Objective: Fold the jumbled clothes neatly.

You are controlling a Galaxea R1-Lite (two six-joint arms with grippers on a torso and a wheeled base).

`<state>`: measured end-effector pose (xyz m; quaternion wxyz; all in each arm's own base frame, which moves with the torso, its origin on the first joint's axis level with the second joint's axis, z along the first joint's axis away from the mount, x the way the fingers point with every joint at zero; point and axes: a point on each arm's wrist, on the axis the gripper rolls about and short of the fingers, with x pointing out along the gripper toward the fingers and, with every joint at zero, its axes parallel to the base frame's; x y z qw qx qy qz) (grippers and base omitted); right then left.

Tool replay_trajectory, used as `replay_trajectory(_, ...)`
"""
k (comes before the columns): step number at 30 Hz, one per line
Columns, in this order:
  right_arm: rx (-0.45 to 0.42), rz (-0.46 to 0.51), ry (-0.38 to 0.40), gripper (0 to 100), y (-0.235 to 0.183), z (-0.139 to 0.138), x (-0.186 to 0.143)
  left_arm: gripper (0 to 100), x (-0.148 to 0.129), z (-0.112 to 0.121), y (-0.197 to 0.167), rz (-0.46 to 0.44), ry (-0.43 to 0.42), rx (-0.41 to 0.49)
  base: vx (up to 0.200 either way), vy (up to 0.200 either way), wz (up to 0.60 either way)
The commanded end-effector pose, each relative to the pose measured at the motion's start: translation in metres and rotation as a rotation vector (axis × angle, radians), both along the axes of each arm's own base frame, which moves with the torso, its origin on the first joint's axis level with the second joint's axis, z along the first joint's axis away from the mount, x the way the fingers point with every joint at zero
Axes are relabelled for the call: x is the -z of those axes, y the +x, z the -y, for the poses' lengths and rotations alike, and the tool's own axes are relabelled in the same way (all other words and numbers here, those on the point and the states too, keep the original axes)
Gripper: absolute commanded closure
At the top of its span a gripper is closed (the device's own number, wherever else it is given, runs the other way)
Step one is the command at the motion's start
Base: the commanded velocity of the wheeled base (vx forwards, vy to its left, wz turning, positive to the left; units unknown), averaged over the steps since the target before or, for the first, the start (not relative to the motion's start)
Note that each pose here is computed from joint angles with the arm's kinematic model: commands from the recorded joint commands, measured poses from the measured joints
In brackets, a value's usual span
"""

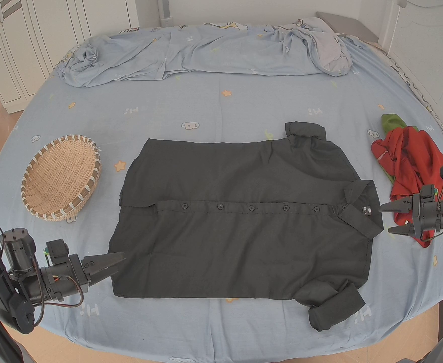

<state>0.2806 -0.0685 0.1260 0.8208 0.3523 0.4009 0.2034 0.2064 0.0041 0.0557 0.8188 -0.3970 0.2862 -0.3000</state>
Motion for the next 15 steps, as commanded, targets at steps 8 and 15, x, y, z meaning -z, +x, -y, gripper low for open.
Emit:
replay_trajectory(8, -0.127, -0.105, 0.010, 0, -0.045, -0.041, 0.025, 0, 0.030, 0.008, 0.001, -0.125, 0.020, 0.053, 0.000, 0.000, 0.00)
replay_trajectory(15, -0.156, -0.091, 0.004, 0, -0.059, -0.050, 0.044, 0, 0.033, 0.012, 0.001, -0.126, 0.026, 0.076, 0.000, 0.000, 0.00)
